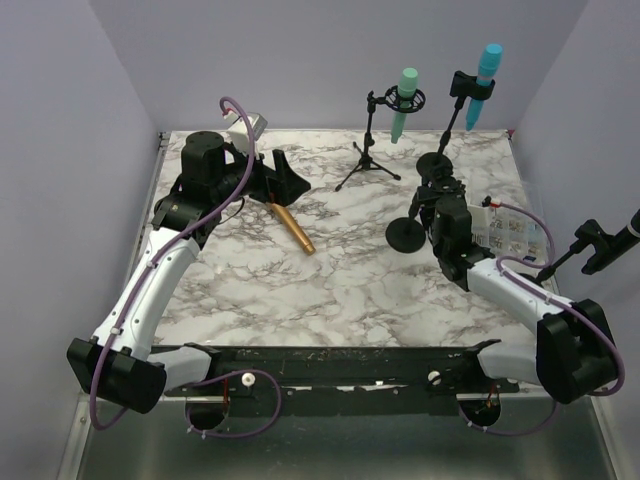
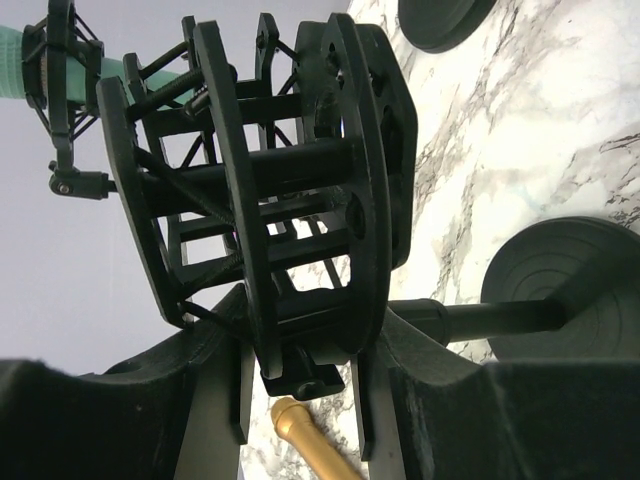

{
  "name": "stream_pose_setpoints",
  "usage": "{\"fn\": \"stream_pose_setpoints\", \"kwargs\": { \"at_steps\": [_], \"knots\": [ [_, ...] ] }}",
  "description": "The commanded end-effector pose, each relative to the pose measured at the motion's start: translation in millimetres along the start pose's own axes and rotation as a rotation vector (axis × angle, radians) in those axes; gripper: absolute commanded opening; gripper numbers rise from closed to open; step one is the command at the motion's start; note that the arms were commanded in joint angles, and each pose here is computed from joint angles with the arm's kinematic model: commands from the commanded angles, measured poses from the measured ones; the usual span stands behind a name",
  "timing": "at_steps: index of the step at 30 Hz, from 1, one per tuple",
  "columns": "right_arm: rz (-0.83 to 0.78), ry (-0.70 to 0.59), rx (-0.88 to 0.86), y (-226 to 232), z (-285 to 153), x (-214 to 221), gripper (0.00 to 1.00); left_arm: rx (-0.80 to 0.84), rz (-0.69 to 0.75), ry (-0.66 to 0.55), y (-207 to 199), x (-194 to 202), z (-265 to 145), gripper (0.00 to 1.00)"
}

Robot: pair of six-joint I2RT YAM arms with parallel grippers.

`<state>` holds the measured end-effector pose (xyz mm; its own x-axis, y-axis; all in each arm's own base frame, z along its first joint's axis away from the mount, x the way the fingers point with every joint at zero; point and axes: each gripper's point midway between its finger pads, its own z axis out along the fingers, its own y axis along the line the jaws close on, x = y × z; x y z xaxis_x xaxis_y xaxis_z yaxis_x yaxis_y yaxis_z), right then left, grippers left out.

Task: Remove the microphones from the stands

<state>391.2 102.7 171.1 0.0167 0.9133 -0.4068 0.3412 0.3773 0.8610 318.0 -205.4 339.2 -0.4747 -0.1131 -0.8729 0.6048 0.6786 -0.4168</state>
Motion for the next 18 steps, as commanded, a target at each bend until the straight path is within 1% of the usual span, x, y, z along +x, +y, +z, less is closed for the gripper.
{"fn": "stream_pose_setpoints", "kwargs": {
  "at_steps": [1, 6, 10, 14, 18],
  "knots": [
    [-0.353, 0.117, 0.44, -152, -26, 23, 0.41, 0.038, -0.002, 0.003, -4, 2, 3, 0.97],
    [-0.393, 0.042, 0.386, -126, -21, 4, 0.45, 0.037, -0.004, 0.006, -3, 2, 4, 0.97],
    [-0.415, 0.006, 0.365, -116, -20, -4, 0.53, 0.039, -0.003, 0.003, -4, 2, 4, 0.97],
    [-0.418, -0.011, 0.345, -116, -20, -7, 0.53, 0.033, -0.002, 0.002, -3, 2, 3, 0.97],
    [-0.407, -0.022, 0.325, -112, -19, -8, 0.46, 0.033, -0.002, 0.003, -3, 2, 4, 0.97]
  ]
}}
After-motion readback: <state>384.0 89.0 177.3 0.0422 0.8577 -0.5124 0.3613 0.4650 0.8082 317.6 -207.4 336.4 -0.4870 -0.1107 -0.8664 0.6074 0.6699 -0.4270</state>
